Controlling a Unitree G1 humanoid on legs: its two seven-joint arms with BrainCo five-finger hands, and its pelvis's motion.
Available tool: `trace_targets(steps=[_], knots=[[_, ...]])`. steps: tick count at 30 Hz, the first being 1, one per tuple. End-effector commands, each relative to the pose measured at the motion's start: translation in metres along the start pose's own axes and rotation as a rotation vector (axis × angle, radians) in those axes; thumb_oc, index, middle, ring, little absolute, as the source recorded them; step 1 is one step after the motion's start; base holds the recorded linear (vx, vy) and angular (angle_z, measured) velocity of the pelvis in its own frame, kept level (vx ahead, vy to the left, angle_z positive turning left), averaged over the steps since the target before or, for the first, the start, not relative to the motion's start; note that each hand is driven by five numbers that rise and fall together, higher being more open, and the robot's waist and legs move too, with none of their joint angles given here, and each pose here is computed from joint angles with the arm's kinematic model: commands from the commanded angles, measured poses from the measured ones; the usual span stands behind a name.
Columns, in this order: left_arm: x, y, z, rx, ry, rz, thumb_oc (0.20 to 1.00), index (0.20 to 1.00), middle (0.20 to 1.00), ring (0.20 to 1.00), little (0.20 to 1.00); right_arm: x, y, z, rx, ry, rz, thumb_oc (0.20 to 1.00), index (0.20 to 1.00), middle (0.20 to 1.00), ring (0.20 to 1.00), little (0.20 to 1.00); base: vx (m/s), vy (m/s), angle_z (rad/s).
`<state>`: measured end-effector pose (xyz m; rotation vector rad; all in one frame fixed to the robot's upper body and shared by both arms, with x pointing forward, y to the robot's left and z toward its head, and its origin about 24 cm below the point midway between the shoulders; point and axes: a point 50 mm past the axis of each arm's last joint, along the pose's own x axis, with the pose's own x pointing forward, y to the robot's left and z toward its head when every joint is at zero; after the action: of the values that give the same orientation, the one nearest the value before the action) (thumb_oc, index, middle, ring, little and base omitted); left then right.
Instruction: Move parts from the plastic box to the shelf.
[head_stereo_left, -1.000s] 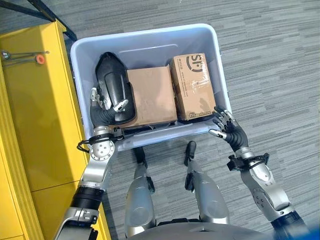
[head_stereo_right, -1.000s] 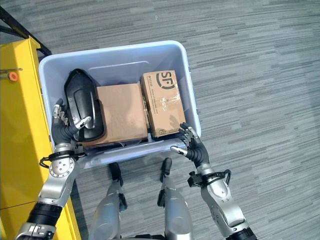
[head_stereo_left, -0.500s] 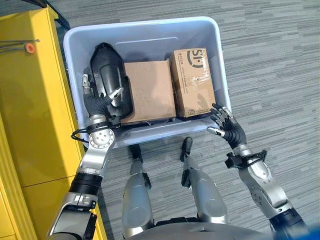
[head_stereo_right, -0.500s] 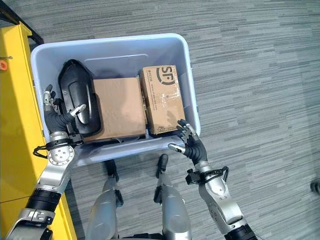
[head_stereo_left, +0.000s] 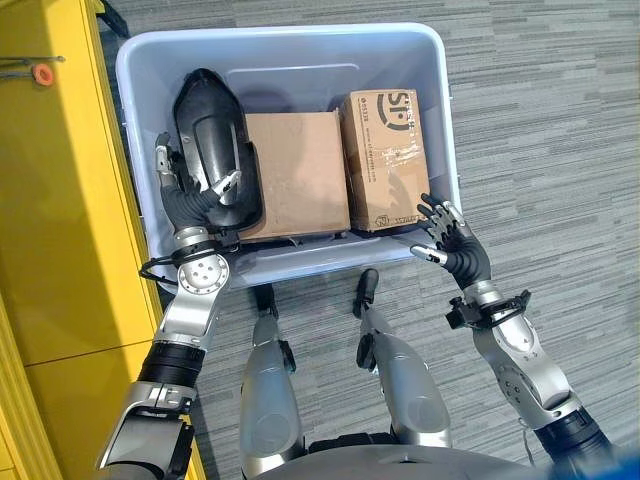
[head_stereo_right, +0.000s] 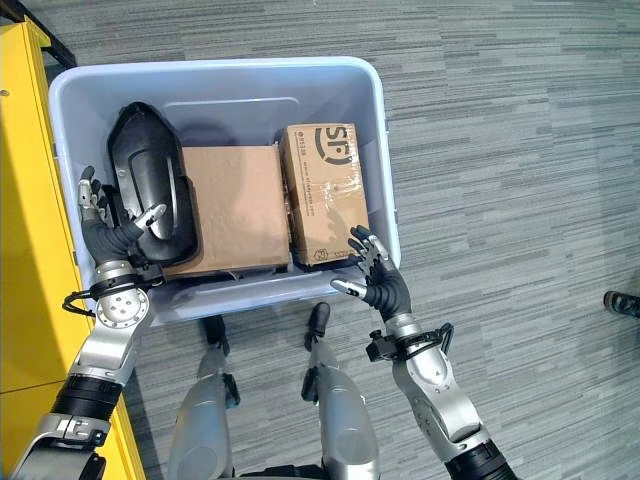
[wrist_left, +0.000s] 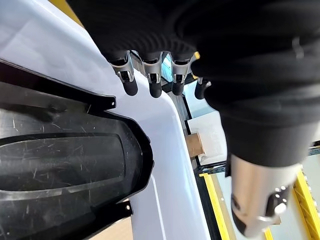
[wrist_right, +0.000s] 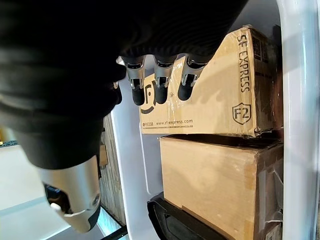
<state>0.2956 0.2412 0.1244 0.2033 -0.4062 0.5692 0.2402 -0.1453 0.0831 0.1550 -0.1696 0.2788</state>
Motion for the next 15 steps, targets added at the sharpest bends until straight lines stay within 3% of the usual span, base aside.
trace_targets(steps=[1, 15], knots=[[0.0136, 0.0177, 0.0136, 0.04, -0.116, 0.057, 1.0, 1.0, 1.0, 1.0, 1.0, 0.002, 0.0059, 0.0175, -0.023, -0.115, 0.028, 1.0, 1.0, 1.0, 1.0, 1.0, 0.01, -0.002, 0.03], [0.0143, 0.0189, 0.0156, 0.053, -0.129, 0.066, 1.0, 1.0, 1.0, 1.0, 1.0, 0.0022, 0.0073, 0.0202, -0.033, -0.128, 0.036, 1.0, 1.0, 1.0, 1.0, 1.0, 0.0, 0.002, 0.01]])
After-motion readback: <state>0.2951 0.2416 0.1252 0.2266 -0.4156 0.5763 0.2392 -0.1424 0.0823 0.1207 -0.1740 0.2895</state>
